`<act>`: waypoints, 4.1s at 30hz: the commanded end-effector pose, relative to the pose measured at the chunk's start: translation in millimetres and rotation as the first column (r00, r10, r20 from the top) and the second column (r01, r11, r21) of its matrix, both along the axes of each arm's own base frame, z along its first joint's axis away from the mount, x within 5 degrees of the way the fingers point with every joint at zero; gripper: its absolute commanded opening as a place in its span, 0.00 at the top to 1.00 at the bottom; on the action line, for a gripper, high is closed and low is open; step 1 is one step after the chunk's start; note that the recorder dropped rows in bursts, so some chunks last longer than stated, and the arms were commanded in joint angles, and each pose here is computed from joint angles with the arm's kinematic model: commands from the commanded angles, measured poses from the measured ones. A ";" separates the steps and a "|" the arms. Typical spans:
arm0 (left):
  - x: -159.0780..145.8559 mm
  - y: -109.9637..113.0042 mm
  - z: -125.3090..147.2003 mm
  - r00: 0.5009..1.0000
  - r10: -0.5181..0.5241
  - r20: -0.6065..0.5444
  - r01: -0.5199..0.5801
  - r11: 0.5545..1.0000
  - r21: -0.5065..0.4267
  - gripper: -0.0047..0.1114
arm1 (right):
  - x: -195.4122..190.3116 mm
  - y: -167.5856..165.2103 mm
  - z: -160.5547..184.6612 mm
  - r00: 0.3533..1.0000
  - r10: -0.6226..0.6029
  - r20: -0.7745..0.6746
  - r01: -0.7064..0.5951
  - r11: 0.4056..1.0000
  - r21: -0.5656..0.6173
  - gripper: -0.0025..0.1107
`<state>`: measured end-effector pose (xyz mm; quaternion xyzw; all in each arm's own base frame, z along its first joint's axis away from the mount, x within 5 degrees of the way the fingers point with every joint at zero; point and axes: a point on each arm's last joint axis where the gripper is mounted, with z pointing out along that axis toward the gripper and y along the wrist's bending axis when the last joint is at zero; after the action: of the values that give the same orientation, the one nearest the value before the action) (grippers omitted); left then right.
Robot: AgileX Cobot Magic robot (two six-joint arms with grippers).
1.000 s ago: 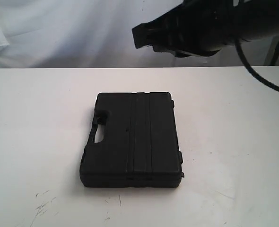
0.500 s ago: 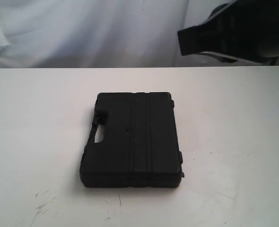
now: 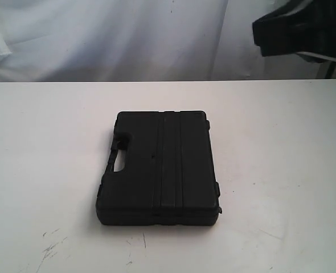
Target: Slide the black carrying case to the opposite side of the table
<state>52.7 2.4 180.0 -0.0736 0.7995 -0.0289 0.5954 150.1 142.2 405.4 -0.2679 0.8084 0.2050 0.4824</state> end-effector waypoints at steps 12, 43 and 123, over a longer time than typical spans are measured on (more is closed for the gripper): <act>0.2 -0.6 0.1 1.000 -0.007 0.015 0.007 1.000 -0.008 0.96 | -40.9 -104.4 -69.9 0.900 -0.400 0.174 0.370 0.911 0.183 0.98; 0.2 -0.6 0.1 1.000 -0.007 0.015 0.007 1.000 -0.006 0.96 | -102.9 -137.9 -145.6 0.758 -0.525 0.387 0.490 0.850 0.193 0.98; 0.2 1.9 0.8 1.000 -0.002 0.018 0.001 0.998 0.069 0.96 | -97.1 -135.3 -223.5 0.819 -0.542 0.191 0.534 0.840 0.095 0.98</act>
<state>52.7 3.2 180.1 -0.0675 0.8000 -0.0189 0.5959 53.3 6.9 182.8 -0.0455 0.7919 0.0438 0.6073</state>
